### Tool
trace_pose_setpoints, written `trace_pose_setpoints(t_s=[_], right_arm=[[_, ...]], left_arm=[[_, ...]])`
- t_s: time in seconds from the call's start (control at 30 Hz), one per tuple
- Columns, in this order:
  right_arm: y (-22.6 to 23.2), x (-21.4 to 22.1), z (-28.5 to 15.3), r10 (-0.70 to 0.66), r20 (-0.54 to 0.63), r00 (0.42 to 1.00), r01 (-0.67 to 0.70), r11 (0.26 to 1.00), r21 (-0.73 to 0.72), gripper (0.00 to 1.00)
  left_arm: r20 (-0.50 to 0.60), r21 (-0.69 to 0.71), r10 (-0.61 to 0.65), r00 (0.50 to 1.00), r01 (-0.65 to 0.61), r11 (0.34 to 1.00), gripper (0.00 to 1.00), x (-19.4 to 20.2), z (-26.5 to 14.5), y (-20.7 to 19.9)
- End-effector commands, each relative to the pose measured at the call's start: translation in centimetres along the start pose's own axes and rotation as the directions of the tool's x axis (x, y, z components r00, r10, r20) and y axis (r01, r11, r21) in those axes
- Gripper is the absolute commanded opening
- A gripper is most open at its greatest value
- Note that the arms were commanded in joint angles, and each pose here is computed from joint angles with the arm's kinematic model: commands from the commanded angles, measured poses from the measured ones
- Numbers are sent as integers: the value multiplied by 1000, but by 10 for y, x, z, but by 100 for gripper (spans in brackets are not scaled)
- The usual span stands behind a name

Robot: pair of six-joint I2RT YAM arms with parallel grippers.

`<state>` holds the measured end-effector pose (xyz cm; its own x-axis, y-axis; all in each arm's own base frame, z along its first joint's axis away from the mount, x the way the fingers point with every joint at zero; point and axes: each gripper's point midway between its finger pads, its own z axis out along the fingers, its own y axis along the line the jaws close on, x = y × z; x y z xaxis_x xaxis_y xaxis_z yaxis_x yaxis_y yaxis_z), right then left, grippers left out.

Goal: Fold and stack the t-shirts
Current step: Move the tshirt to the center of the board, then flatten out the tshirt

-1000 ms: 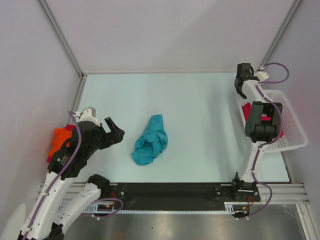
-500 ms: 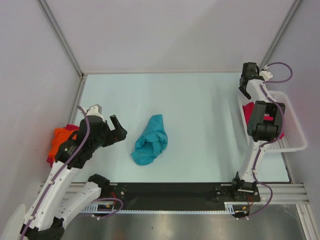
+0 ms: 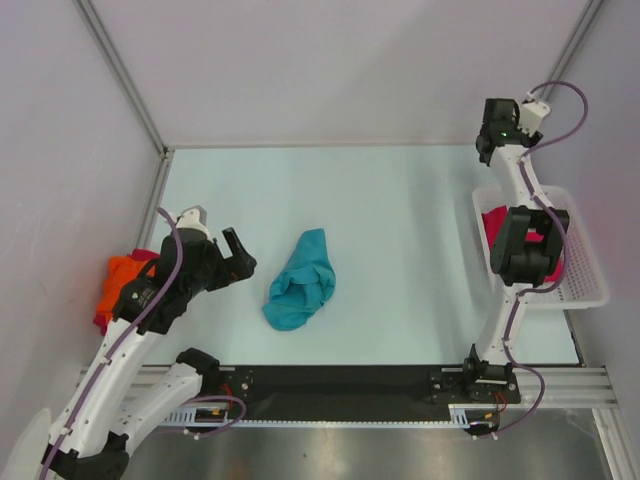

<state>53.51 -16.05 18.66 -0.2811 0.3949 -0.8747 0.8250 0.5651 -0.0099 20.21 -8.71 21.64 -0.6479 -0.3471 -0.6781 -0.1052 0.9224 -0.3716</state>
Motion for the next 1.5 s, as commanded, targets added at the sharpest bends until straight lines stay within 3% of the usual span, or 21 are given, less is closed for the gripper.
trace_pose_setpoints(t_s=[0.0, 0.17, 0.3, 0.4, 0.53, 0.6, 0.67, 0.87, 1.07, 1.17, 1.2, 1.23, 1.37, 1.47], right_arm=[[22, -79, -85, 52, 190, 980, -32, 994, -106, 59], [81, -23, -167, -10, 82, 997, 40, 929, -367, 61], [100, 67, -227, -169, -53, 984, 117, 842, -527, 61], [117, 138, -283, -316, -131, 940, 136, 698, -703, 60], [97, 235, -333, -492, -267, 828, 95, 594, -799, 60], [89, 263, -365, -557, -241, 795, 114, 526, -843, 61], [76, 277, -379, -583, -229, 780, 132, 510, -850, 61], [45, 282, -410, -618, -184, 765, 163, 461, -872, 61], [29, 267, -431, -600, -161, 783, 144, 427, -893, 61], [22, 266, -441, -602, -156, 783, 136, 410, -902, 60], [20, 265, -444, -602, -155, 783, 133, 406, -904, 61], [18, 267, -446, -607, -156, 780, 133, 404, -905, 61], [6, 280, -455, -638, -146, 756, 150, 385, -911, 60], [1, 287, -457, -646, -150, 749, 148, 383, -912, 60]], left_arm=[[49, 47, -6, 999, 3, 999, 99, -15, -3, -11], [41, 78, -16, 999, 13, 997, 100, -18, 4, -20], [-5, 118, -10, 1000, 10, 993, 100, -20, 18, -35], [-98, 101, -20, 995, 30, 994, 99, -9, 41, -37], [-275, 205, -77, 958, 137, 969, 99, 25, 71, -58], [-335, 223, -141, 932, 223, 949, 99, 44, 91, -61], [-406, 218, -165, 899, 270, 938, 99, 66, 102, -59], [-411, 198, -189, 892, 290, 936, 98, 79, 114, -51], [-409, 211, -195, 891, 300, 930, 81, 90, 113, -46], [-421, 219, -203, 884, 316, 923, 58, 98, 114, -45], [-421, 228, -201, 885, 318, 920, 19, 99, 114, -46], [-422, 228, -204, 883, 321, 919, 0, 100, 115, -45], [-408, 236, -188, 893, 303, 923, 0, 96, 114, -46], [-330, 229, -170, 929, 253, 940, 0, 68, 110, -49]])
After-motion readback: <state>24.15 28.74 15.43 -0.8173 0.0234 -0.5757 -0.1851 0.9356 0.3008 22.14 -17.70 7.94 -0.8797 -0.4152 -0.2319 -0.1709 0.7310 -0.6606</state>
